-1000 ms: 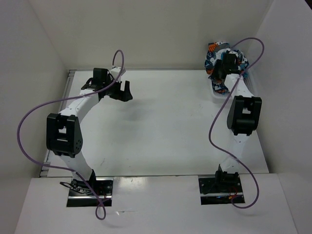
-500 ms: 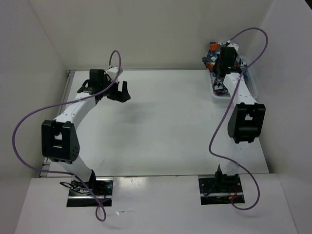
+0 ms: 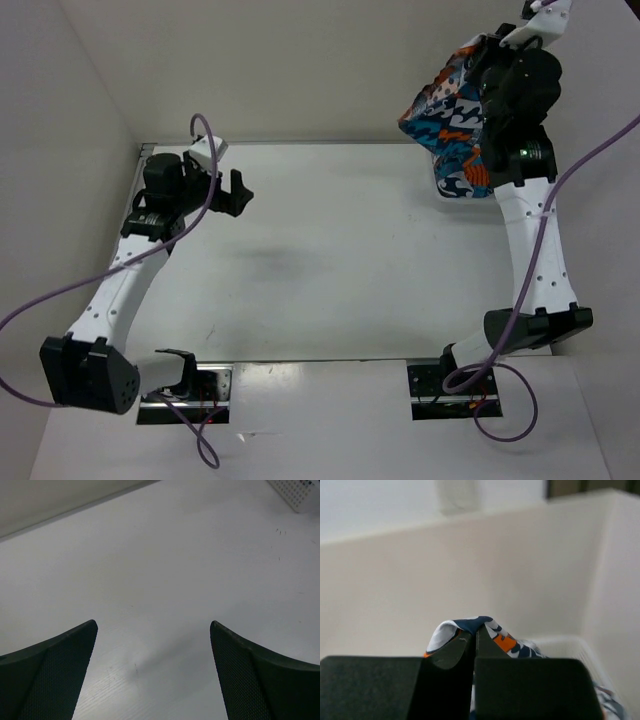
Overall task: Fold and stack the shorts
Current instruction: Grab the shorts from the pile, then move the shorts to the center of the board
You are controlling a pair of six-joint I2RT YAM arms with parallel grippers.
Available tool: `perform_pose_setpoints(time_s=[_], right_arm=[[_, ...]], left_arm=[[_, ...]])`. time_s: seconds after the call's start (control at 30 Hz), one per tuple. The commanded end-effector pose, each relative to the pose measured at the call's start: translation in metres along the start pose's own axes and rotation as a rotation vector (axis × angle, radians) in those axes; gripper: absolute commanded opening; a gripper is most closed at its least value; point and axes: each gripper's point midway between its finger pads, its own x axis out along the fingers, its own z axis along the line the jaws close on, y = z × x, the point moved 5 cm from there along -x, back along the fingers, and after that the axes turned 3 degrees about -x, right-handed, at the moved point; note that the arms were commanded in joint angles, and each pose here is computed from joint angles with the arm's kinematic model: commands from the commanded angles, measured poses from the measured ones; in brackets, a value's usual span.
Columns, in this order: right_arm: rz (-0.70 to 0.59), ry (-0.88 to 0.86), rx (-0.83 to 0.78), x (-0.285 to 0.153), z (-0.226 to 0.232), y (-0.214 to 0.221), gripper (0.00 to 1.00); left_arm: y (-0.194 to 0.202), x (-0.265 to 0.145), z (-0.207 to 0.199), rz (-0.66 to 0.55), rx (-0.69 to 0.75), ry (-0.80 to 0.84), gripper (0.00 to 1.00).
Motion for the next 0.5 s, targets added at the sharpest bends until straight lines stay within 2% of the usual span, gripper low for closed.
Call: perform_pose_setpoints(time_s=[0.0,0.03,0.07,0.17,0.3,0.37,0.4,0.43,0.47], right_arm=[[-0.183,-0.338,-0.004,-0.025,0.039,-0.066,0.00],[-0.204,-0.430,-0.010,-0.033,0.049,-0.074,0.00],[-0.180,-0.596,-0.006,-0.043,0.073,-0.069,0.00],[-0.115,-0.795,0.010,-0.055,0.111,-0.045,0.00],[-0.003,-0.903,0.065,-0.050,0.140,-0.007,0.00],[0.013,-0.918,0.001,-0.056,0.163,0.006,0.00],[0.008,-0.965,-0.080,-0.072,0.199,0.019,0.00],[0.039,-0.995,-0.097,-0.083,0.217,0.029,0.00],[0.075,-1.065,-0.102,-0.102,0.255,0.044,0.00]], left_arm=[[-0.030,-0.033,-0.001,-0.144,0.053,-0.038,1.00],[-0.034,-0.041,0.005,-0.164,0.053,-0.065,1.00],[-0.034,-0.046,0.006,-0.171,0.052,-0.069,1.00],[-0.042,-0.067,0.010,-0.216,0.062,-0.100,1.00],[-0.042,-0.079,0.012,-0.224,0.057,-0.107,1.00],[-0.041,-0.082,0.018,-0.217,0.047,-0.128,1.00],[-0.041,-0.082,0.018,-0.217,0.047,-0.128,1.00],[-0.041,-0.082,0.018,-0.217,0.047,-0.128,1.00],[-0.039,-0.079,0.020,-0.209,0.043,-0.128,1.00]])
